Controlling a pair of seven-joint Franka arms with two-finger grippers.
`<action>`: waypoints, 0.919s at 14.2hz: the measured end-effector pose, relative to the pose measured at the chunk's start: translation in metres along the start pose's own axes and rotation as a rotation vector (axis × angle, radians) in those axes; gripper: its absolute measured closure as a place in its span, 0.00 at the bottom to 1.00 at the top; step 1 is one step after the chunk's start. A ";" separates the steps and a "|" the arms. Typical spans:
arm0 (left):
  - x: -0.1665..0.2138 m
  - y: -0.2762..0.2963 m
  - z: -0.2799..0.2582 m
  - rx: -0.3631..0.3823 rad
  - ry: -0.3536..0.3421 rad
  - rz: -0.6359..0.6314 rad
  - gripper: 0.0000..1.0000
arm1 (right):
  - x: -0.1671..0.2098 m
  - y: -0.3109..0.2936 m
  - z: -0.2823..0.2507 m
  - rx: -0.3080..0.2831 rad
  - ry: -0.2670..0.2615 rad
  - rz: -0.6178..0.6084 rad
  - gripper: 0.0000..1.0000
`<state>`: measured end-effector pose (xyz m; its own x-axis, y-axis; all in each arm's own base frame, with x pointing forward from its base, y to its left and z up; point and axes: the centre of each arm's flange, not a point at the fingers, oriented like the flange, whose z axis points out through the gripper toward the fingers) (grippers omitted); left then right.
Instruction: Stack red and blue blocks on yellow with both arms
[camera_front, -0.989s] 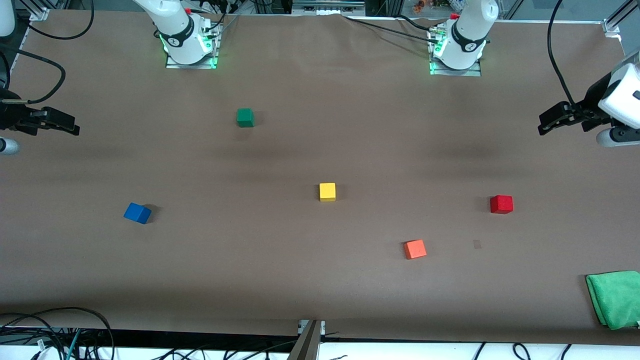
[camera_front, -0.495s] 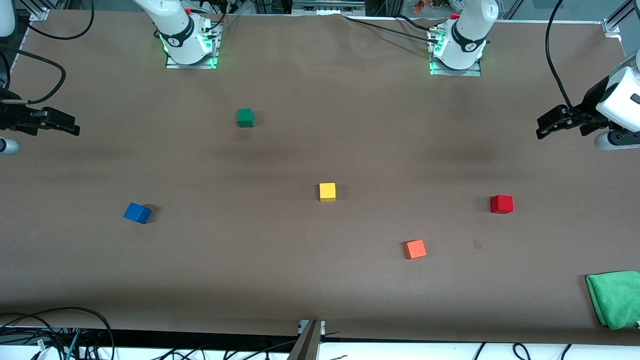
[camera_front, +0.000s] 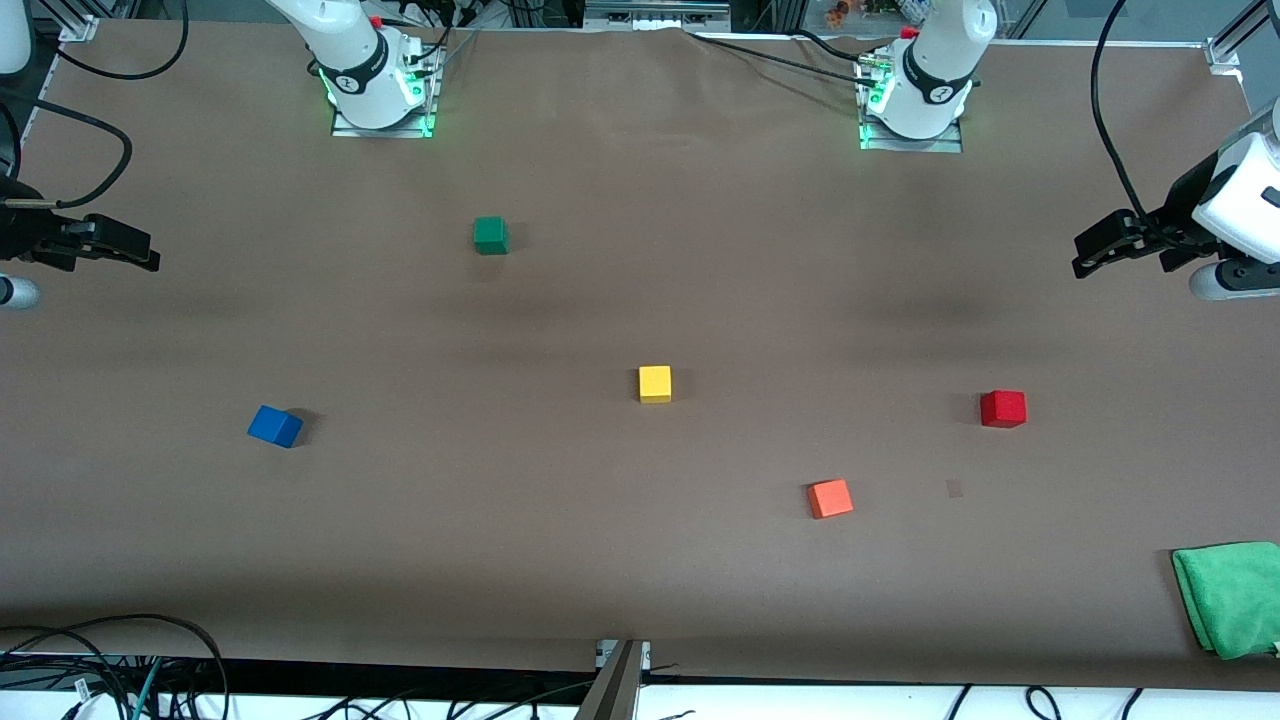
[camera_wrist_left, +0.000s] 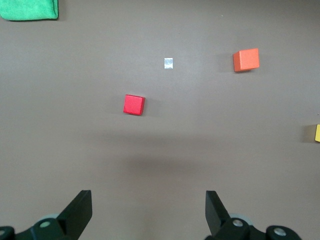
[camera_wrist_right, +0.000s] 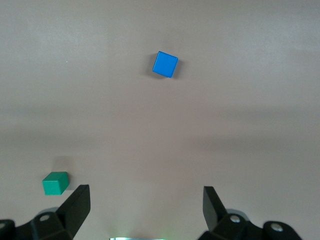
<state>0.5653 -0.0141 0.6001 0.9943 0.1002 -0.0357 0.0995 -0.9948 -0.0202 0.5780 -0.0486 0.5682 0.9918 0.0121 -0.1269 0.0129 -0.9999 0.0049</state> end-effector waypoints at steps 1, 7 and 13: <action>0.000 0.000 0.000 0.000 0.000 0.000 0.00 | 0.000 0.000 0.000 0.000 0.000 0.000 0.00; 0.000 0.000 0.000 0.000 0.000 0.000 0.00 | 0.000 0.000 0.000 0.000 0.000 0.000 0.00; 0.001 0.000 -0.001 -0.001 0.010 0.000 0.00 | 0.000 0.000 0.000 0.000 0.000 0.000 0.00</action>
<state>0.5668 -0.0142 0.6008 0.9947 0.1000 -0.0255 0.0995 -0.9949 -0.0187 0.5781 -0.0485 0.5682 0.9919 0.0122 -0.1264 0.0130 -0.9999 0.0050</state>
